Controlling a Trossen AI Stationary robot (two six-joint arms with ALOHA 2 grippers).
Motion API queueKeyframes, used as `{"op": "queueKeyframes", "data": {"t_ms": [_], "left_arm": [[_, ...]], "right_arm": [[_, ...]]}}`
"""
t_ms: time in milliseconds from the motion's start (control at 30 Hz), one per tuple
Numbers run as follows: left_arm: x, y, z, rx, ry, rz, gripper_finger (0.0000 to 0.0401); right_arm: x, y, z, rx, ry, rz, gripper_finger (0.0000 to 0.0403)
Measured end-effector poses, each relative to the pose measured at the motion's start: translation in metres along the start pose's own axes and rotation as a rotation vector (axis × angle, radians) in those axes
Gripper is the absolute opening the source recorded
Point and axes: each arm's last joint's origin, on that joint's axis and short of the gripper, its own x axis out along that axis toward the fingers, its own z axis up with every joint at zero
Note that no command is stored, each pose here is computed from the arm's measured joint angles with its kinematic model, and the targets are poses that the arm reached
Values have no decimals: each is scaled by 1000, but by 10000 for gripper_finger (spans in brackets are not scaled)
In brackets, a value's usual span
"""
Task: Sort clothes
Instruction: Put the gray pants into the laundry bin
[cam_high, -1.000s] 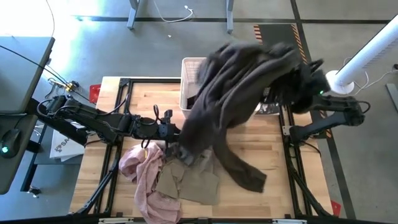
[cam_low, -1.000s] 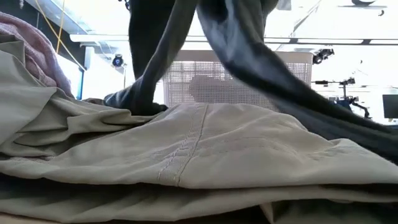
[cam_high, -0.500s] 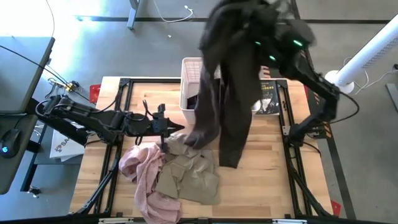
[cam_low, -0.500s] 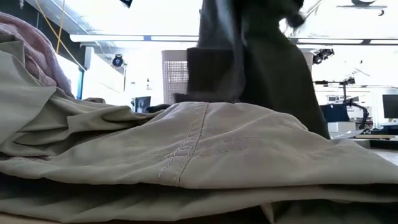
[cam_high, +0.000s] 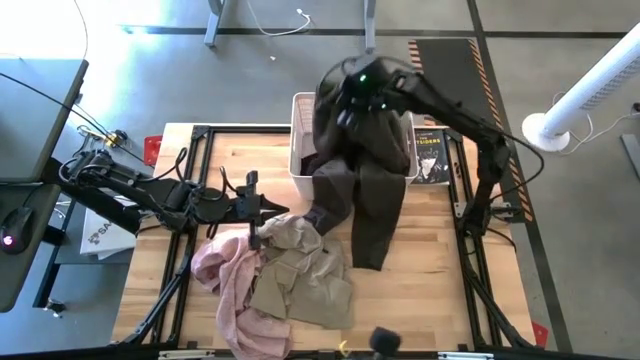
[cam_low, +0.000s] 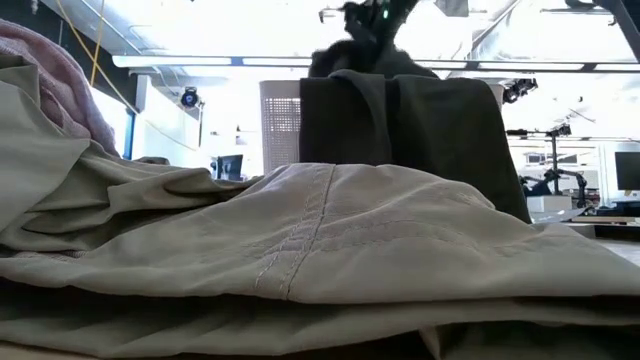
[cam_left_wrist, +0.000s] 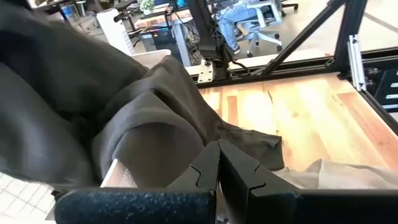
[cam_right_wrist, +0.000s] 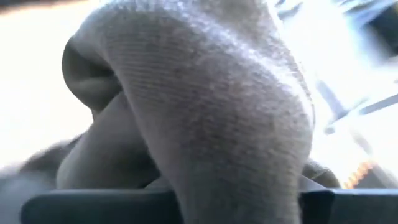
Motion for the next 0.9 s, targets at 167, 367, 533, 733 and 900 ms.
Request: {"op": "queueKeyframes", "data": {"t_ms": [167,367,533,733,900], "left_arm": [[0,0,0,-1,0,2,3],[0,0,0,-1,-1,6,3],[0,1,0,3,1,26,3],[0,1,-1,0,8,24,3],[0,-1,-3,-12,29,17,3]], "right_arm": [[48,25,-37,-44,191,133,64],[66,31,-60,-134,304,13,170],[37,25,-37,-138,271,-68,250],[-40,36,9,-138,86,-218,266],[-90,75,16,-169,-35,-147,267]]}}
